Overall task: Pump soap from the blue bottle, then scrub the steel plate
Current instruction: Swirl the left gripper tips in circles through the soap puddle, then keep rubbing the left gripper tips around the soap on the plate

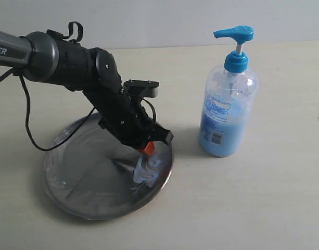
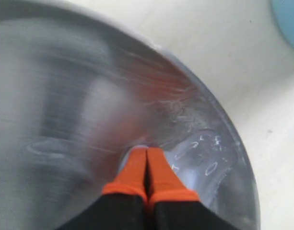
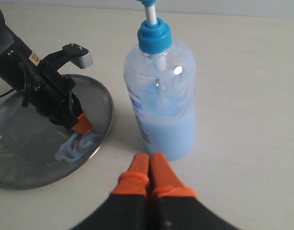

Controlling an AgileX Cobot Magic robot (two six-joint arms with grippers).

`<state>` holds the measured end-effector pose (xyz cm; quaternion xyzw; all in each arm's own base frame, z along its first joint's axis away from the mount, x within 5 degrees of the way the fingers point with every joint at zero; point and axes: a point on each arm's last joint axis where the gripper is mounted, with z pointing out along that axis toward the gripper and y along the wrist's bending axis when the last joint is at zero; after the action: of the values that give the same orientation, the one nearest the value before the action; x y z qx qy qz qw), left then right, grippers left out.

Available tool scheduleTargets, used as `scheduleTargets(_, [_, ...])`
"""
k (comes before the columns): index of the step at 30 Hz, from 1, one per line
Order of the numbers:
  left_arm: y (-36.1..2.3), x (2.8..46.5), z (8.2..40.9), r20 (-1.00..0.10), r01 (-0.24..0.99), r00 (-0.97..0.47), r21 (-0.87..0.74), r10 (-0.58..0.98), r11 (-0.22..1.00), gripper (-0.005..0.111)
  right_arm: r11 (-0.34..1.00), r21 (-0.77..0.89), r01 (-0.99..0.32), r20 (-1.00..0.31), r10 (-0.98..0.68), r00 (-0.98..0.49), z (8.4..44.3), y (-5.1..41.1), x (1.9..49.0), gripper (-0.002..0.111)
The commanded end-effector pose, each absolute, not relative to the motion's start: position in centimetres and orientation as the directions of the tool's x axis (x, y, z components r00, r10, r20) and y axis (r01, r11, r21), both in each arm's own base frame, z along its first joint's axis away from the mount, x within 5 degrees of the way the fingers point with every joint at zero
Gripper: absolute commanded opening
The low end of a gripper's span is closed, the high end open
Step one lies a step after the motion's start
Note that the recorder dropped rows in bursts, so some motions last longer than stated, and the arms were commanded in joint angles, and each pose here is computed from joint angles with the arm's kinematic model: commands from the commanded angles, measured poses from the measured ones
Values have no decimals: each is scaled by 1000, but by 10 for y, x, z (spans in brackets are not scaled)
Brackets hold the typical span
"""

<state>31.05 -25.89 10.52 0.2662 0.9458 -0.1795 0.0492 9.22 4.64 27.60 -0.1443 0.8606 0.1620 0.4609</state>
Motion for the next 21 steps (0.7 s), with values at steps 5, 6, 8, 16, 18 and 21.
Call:
scheduleTargets(5, [-263, 294, 93, -94, 570, -810, -354, 579, 741, 1, 907, 137, -399, -845, -103, -525, 278, 46, 92, 0])
scheduleTargets(6, [-263, 292, 93, -83, 577, -802, -363, 591, 732, 1, 907, 137, -399, -845, -103, -525, 278, 46, 92, 0])
scheduleTargets(8, [-263, 290, 94, -62, 582, -792, -376, 607, 721, 1, 907, 137, -399, -845, -103, -525, 278, 46, 92, 0])
scheduleTargets(16, [-254, 283, 93, 15, 650, -717, -349, 697, 675, 1, 907, 137, -399, -845, -103, -525, 278, 46, 92, 0])
scheduleTargets(18, [-253, 284, 93, 19, 659, -711, -331, 703, 676, 1, 907, 137, -399, -845, -103, -525, 278, 46, 92, 0])
scheduleTargets(21, [-252, 285, 92, 19, 664, -711, -311, 703, 680, 1, 907, 137, -399, -845, -103, -525, 278, 46, 92, 0])
